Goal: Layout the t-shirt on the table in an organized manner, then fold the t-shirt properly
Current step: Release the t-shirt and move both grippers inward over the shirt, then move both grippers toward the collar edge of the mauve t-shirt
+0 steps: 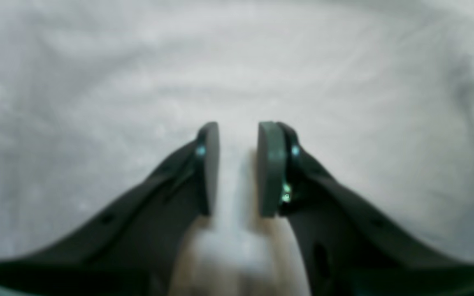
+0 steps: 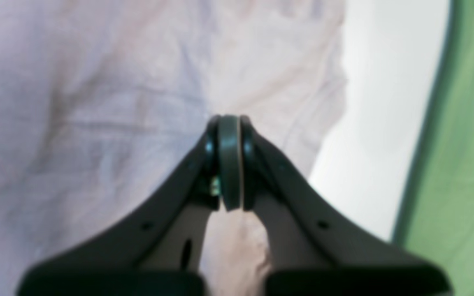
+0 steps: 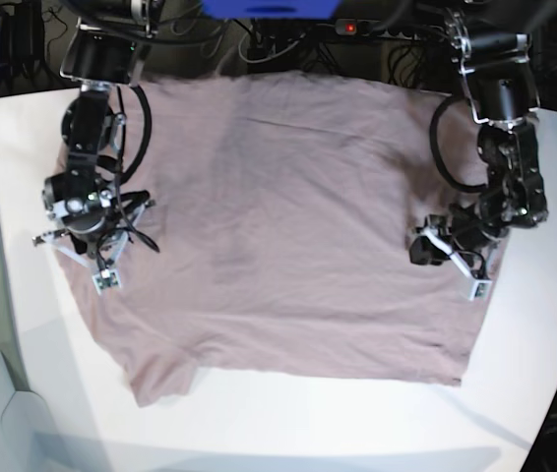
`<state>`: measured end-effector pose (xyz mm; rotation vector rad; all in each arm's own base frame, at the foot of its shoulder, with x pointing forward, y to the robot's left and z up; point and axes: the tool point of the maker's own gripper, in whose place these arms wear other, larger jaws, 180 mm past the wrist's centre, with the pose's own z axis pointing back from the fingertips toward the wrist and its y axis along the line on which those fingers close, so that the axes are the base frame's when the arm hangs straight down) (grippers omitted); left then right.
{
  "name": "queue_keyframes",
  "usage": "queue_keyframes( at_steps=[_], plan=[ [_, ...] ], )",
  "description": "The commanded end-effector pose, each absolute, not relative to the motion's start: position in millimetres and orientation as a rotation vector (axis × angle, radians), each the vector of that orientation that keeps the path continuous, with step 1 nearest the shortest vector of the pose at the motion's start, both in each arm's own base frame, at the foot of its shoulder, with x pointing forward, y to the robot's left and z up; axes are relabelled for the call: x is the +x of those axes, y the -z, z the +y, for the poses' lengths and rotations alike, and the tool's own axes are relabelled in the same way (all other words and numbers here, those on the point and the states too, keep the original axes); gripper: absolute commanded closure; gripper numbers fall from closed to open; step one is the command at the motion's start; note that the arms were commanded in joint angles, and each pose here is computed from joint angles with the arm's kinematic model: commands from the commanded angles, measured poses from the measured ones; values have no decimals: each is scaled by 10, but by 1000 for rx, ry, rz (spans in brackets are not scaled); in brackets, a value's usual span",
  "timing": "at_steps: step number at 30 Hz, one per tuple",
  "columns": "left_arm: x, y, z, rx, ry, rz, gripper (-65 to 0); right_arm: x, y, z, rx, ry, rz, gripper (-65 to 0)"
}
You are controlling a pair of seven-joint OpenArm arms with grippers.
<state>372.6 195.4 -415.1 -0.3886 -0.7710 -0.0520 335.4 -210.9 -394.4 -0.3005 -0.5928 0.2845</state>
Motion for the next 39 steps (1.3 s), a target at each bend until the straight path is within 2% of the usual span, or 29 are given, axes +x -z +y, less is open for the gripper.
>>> queue_keyframes(
  at_steps=[1,11,16,23,27,34,39],
  plan=[
    [3860,4009,2071,-375,45,-827,-162,3506,3824,-2111,-306,-291,-645,0],
    [3789,4143,2181,-367,21,-794,-162,3677,4401,-2023,-190,-325,-598,0],
    [4014,3951,2172,-370,19,-866,-162,3986,4422,-2188,-175,-324,-616,0],
    [4291,4077,2216,-438,-108,-883,-162,4374,4188,-2265,-171,-321,-692,0],
    [4471,3936,2251,-446,-120,-917,-162,4598,3780,-2313,-216,-319,-792,0],
    [4485,3474,2248,-380,31,-928,-162,4449,3223,-2311,-327,-317,-905,0],
    [4101,3442,2005,-330,148,-879,-161,3988,3264,-2288,-372,-300,-832,0]
  ],
)
